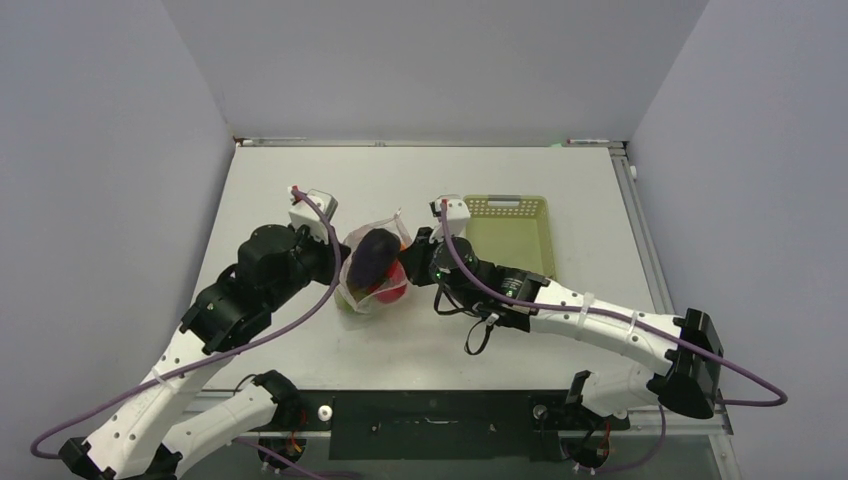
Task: Place the food in the zip-top bag and seal the zipper
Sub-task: Adjust the zipper food storage bag at the center of the board.
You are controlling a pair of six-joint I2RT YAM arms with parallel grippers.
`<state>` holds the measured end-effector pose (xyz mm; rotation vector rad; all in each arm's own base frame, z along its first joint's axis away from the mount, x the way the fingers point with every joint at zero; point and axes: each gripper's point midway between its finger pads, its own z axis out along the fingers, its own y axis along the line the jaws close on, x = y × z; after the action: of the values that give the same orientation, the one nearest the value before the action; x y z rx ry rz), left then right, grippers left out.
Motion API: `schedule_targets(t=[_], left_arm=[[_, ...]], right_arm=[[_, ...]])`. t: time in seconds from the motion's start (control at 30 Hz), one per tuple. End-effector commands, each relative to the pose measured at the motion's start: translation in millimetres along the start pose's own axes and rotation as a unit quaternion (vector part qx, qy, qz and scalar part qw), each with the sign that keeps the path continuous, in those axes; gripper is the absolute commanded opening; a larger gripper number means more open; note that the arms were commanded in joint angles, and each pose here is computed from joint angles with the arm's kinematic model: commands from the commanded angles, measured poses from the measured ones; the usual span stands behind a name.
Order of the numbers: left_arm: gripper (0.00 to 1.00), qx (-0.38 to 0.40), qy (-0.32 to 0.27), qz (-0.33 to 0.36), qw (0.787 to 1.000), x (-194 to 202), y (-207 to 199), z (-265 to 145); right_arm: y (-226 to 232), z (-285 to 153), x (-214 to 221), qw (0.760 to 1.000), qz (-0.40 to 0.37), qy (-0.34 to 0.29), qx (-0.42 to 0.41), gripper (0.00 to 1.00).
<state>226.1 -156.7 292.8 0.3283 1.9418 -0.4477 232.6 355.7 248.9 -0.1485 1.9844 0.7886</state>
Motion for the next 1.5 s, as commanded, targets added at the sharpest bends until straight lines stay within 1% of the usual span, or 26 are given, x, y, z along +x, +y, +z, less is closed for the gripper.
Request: schedule_targets(t=[0.0, 0.27, 0.47, 0.57, 0.67, 0.83, 0.93, 1.0, 1.1, 1.27, 1.33, 1.47], left_arm=[[0.0, 0.037, -0.01, -0.014, 0.999, -18, -15, -14], [0.0, 0.07, -0.001, -0.019, 0.997, -27, -28, -28], [0.0, 0.077, -0.009, -0.027, 0.997, -34, -31, -36], [0.01, 0.075, -0.012, -0.03, 0.997, -33, -30, -34], [0.01, 0.063, 0.003, -0.04, 0.997, -19, -27, -22], [0.01, 0.052, 0.043, -0.083, 0.994, 20, -27, 9], [0.0, 0.035, 0.069, -0.1, 0.992, 40, -23, 23], [0.0, 0.031, 0.079, -0.106, 0.991, 47, -24, 29], [0.0, 0.03, 0.084, -0.108, 0.99, 47, -25, 35], [0.0, 0.034, 0.071, -0.102, 0.992, 29, -28, 34], [0.0, 0.033, 0.065, -0.096, 0.993, 18, -28, 32], [0.0, 0.029, 0.033, -0.077, 0.996, -17, -27, 17]], right_arm=[[14, -16, -35, 0.999, -0.022, -0.025, -0.018, 0.05], [26, -33, -57, 0.998, -0.046, -0.027, -0.034, 0.05], [37, -55, -82, 0.996, -0.065, -0.049, -0.041, 0.05], [36, -61, -84, 0.995, -0.068, -0.053, -0.042, 0.05], [24, -53, -63, 0.996, -0.077, -0.034, -0.028, 0.05], [-14, -35, -9, 0.995, -0.095, 0.021, 0.023, 0.05], [-25, -34, 6, 0.994, -0.099, 0.038, 0.037, 0.05], [-28, -36, 4, 0.994, -0.098, 0.034, 0.039, 0.05], [-26, -42, -6, 0.994, -0.098, 0.023, 0.039, 0.05], [-16, -56, -34, 0.995, -0.096, -0.008, 0.027, 0.05], [-9, -64, -50, 0.995, -0.09, -0.027, 0.016, 0.05], [6, -84, -85, 0.995, -0.072, -0.074, -0.012, 0.05]])
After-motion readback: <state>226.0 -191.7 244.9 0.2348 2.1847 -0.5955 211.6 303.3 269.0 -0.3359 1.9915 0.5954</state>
